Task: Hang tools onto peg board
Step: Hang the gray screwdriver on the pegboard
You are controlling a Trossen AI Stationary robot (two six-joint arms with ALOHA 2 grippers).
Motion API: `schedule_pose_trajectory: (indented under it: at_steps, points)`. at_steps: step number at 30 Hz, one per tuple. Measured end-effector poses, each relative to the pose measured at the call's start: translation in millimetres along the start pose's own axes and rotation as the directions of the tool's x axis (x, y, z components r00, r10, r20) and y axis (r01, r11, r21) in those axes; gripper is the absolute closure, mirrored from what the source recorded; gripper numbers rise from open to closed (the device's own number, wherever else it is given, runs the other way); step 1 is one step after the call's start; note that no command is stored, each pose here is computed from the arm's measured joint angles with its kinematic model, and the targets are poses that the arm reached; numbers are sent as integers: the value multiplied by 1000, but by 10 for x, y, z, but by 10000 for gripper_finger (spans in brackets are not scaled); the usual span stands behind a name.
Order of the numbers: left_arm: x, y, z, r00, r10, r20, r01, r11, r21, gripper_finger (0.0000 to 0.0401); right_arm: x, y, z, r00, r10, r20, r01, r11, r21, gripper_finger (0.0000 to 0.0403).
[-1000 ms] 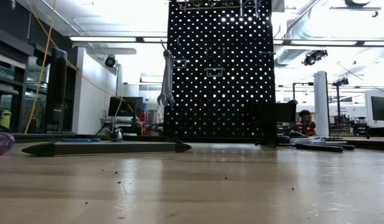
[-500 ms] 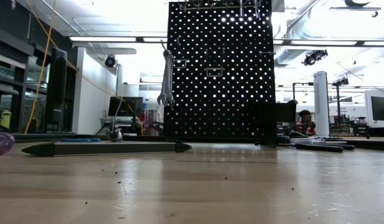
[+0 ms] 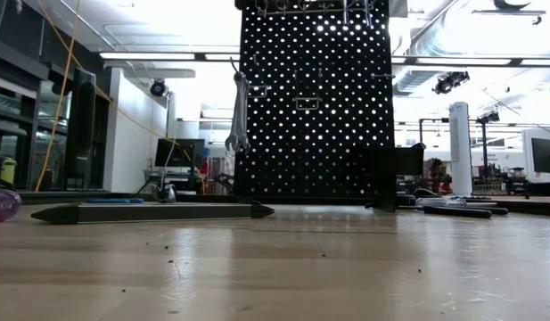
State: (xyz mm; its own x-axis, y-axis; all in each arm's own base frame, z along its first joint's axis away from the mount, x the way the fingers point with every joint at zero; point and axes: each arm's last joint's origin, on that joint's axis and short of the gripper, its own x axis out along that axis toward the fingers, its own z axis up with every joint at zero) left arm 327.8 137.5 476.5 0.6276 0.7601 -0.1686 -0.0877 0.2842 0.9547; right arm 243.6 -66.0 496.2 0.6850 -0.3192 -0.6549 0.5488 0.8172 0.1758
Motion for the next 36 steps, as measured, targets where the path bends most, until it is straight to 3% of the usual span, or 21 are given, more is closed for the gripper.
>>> schedule_pose_trajectory:
  at_steps: [13, 23, 31, 36]
  points:
    - [22, -39, 19, 992, -64, 108, 56, 996, 71, 213, -2, 28, 47, 998, 48, 41, -48, 999, -15, 403]
    - [47, -68, 26, 993, -72, 99, 66, 996, 65, 230, 17, 47, 87, 995, 67, 73, -64, 997, -40, 403]
    - [52, -77, 27, 992, -76, 97, 71, 996, 62, 244, 16, 56, 25, 994, 105, 0, -105, 994, -43, 403]
    - [56, -81, 27, 992, -77, 96, 72, 996, 59, 245, 22, 133, 73, 988, 147, 55, -146, 989, -32, 403]
